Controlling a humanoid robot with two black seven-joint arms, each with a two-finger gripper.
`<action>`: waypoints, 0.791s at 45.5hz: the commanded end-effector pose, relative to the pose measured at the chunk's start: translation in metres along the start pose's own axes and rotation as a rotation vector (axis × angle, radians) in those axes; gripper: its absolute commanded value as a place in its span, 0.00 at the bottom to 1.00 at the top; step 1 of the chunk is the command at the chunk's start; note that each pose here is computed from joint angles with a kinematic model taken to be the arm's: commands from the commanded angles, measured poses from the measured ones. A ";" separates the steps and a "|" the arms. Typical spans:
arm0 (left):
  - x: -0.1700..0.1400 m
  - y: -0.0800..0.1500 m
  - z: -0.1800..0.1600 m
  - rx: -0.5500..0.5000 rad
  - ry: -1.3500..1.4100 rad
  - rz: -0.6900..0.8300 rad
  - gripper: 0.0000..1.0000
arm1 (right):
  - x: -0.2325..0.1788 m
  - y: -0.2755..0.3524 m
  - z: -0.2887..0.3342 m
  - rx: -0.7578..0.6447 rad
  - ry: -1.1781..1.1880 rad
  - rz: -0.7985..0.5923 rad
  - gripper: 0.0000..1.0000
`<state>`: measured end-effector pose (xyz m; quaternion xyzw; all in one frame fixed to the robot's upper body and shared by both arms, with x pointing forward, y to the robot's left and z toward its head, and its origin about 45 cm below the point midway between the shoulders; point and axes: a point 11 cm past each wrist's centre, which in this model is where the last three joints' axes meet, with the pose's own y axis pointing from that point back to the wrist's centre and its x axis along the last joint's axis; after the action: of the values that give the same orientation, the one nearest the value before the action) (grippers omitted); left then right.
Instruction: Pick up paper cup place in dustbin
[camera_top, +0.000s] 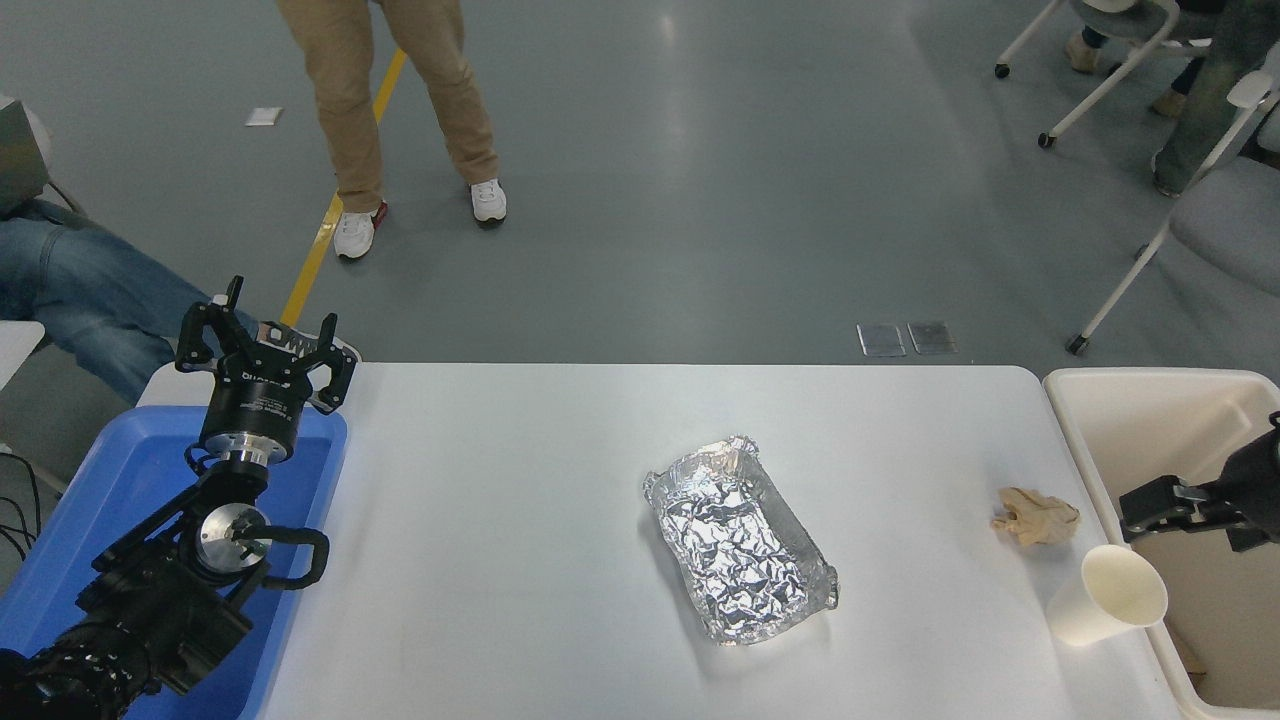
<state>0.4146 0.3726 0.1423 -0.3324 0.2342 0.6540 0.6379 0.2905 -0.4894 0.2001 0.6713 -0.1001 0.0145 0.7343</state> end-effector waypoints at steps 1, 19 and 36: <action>0.000 0.000 0.000 0.000 0.000 0.000 0.99 | -0.018 -0.019 0.014 -0.001 -0.025 0.007 1.00; 0.000 0.000 0.000 0.000 0.000 0.000 0.99 | -0.023 -0.038 0.012 0.028 -0.053 0.037 1.00; 0.000 0.000 0.000 0.000 0.000 0.000 0.99 | -0.043 -0.069 0.008 0.064 -0.093 0.021 1.00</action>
<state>0.4146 0.3725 0.1424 -0.3324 0.2342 0.6540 0.6379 0.2642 -0.4995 0.1435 0.6878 -0.1303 -0.0005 0.7141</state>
